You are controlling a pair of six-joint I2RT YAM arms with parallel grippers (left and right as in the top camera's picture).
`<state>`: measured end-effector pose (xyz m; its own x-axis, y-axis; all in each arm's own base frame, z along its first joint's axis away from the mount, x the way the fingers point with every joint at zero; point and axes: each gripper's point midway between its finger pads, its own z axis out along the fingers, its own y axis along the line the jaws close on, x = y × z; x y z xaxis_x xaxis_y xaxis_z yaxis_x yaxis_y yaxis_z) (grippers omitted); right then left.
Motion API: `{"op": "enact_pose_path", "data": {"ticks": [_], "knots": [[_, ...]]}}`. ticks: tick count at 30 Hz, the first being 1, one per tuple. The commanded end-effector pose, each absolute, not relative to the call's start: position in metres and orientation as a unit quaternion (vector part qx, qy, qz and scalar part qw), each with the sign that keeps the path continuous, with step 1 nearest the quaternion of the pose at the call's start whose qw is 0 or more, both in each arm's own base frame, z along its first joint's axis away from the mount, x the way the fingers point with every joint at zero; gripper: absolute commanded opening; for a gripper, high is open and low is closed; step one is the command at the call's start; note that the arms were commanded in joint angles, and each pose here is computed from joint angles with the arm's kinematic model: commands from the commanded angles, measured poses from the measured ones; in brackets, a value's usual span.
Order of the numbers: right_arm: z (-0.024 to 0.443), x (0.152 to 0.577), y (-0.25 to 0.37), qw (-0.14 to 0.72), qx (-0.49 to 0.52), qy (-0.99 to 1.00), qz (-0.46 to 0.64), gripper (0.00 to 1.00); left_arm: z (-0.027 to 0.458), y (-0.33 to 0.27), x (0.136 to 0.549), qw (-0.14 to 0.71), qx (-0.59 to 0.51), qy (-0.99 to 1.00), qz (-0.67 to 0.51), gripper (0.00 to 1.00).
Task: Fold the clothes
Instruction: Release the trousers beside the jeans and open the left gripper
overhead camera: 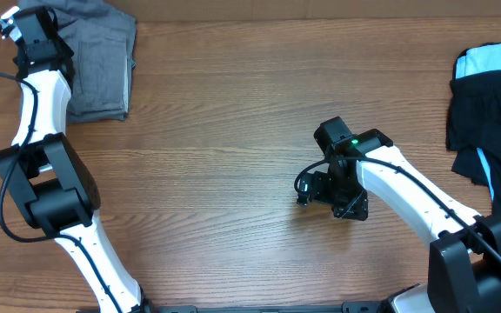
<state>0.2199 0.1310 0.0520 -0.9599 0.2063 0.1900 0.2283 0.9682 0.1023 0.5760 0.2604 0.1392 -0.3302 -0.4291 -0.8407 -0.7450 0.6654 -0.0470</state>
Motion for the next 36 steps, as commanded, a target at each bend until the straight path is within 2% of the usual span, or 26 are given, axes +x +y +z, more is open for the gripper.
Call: {"op": "enact_pose_path", "data": {"ticks": [1, 2, 3, 4, 6, 7, 10, 14, 15, 17, 18, 20, 21, 28, 36], "knots": [[0.062, 0.224, 0.132, 0.077, -0.109, -0.989, -0.069, 1.0, 0.139, 0.278, 0.577, 0.453, -0.378, 0.785, 0.19, 0.15], [0.062, 0.224, 0.132, 0.078, -0.11, -0.989, -0.068, 1.0, 0.139, 0.282, 0.576, 0.454, -0.378, 0.784, 0.191, 0.21], [0.062, 0.223, 0.132, 0.079, -0.11, -0.988, -0.068, 1.0, 0.139, 0.285, 0.575, 0.454, -0.38, 0.783, 0.192, 0.31], [0.062, 0.224, 0.132, 0.079, -0.11, -0.988, -0.068, 1.0, 0.139, 0.288, 0.573, 0.453, -0.381, 0.782, 0.195, 0.46], [0.062, 0.224, 0.132, 0.079, -0.11, -0.988, -0.069, 1.0, 0.14, 0.293, 0.571, 0.45, -0.372, 0.786, 0.204, 0.89], [0.062, 0.224, 0.132, 0.079, -0.11, -0.988, -0.068, 1.0, 0.14, 0.294, 0.57, 0.448, -0.365, 0.789, 0.209, 1.0], [0.062, 0.223, 0.133, 0.08, -0.112, -0.988, -0.07, 1.0, 0.15, 0.291, 0.571, 0.438, -0.32, 0.807, 0.232, 1.0], [0.062, 0.223, 0.133, 0.081, -0.112, -0.988, -0.071, 1.0, 0.176, 0.279, 0.569, 0.449, -0.32, 0.804, 0.223, 1.0], [0.062, 0.222, 0.133, 0.082, -0.112, -0.988, -0.071, 1.0, 0.184, 0.274, 0.568, 0.454, -0.324, 0.801, 0.215, 0.98], [0.062, 0.222, 0.133, 0.082, -0.112, -0.988, -0.071, 1.0, 0.196, 0.262, 0.572, 0.465, -0.317, 0.803, 0.196, 0.77], [0.062, 0.222, 0.133, 0.082, -0.112, -0.988, -0.071, 1.0, 0.199, 0.256, 0.574, 0.467, -0.311, 0.806, 0.188, 0.62], [0.062, 0.222, 0.133, 0.082, -0.112, -0.988, -0.071, 1.0, 0.198, 0.25, 0.574, 0.463, -0.307, 0.811, 0.184, 0.22], [0.062, 0.222, 0.133, 0.082, -0.112, -0.988, -0.071, 1.0, 0.194, 0.248, 0.572, 0.455, -0.306, 0.815, 0.185, 0.04], [0.062, 0.222, 0.133, 0.082, -0.112, -0.988, -0.071, 1.0, 0.154, 0.254, 0.571, 0.419, -0.305, 0.834, 0.19, 0.04], [0.062, 0.222, 0.133, 0.082, -0.112, -0.988, -0.071, 1.0, 0.098, 0.287, 0.562, 0.38, -0.319, 0.844, 0.204, 0.04]]}}
